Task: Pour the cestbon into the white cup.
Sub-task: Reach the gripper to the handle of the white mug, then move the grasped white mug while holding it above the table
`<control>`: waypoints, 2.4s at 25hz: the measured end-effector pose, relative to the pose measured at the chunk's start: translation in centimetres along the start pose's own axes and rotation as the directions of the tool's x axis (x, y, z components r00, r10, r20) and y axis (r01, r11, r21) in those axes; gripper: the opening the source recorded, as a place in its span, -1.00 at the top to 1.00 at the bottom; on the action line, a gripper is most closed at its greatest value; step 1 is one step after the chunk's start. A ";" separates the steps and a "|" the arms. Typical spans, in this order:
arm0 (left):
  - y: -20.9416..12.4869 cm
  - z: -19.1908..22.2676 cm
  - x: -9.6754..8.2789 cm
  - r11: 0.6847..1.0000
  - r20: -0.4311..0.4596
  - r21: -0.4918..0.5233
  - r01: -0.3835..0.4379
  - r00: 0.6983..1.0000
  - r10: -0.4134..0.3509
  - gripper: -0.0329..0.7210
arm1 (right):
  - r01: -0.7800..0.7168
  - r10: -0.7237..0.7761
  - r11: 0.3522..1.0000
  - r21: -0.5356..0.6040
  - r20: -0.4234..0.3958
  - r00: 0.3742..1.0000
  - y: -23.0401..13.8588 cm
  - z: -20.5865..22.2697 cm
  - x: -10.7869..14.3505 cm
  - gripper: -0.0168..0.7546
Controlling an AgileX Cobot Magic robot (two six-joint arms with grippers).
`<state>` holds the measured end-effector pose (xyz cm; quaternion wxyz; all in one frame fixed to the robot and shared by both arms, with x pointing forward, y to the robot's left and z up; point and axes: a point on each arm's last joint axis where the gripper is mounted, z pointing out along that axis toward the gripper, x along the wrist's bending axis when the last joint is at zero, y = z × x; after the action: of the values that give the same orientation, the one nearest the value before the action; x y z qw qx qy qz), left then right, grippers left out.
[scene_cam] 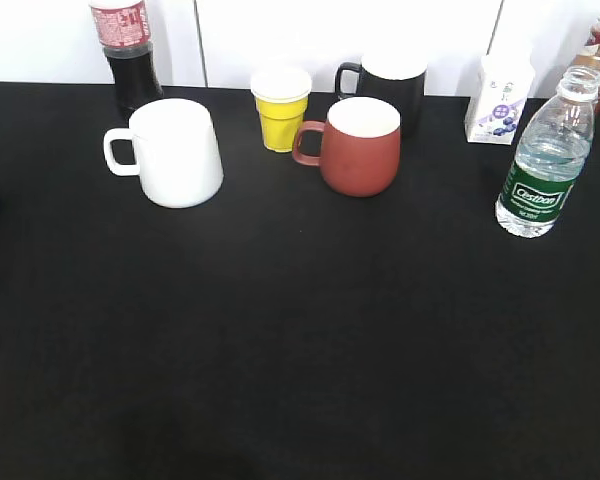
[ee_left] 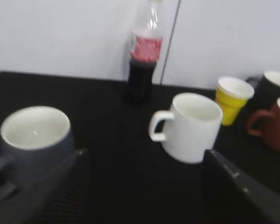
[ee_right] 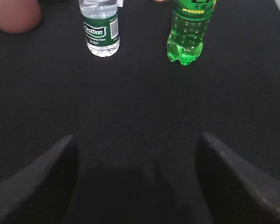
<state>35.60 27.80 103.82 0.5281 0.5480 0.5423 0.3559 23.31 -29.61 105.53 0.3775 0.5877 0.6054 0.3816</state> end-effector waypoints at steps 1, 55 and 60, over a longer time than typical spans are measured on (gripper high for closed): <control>-0.5 0.6 -0.2 1.000 0.014 0.013 0.003 1.000 -0.003 -0.58 | 0.000 0.000 1.000 0.000 0.000 1.000 0.0 0.0 0.0 -0.58; -7.1 19.4 -4.6 0.979 0.422 -0.127 -0.161 0.884 0.200 0.75 | 0.000 0.000 1.000 0.000 0.000 1.000 0.0 0.0 0.0 -0.58; -6.4 15.8 -7.3 0.969 0.527 -0.171 -0.175 0.815 0.241 0.75 | 0.000 0.000 1.000 0.000 0.000 1.000 0.0 0.0 0.0 -0.58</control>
<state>48.30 16.73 96.02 0.6488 0.6511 0.2853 0.2717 23.31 -29.61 105.53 0.3775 0.5877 0.6054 0.3816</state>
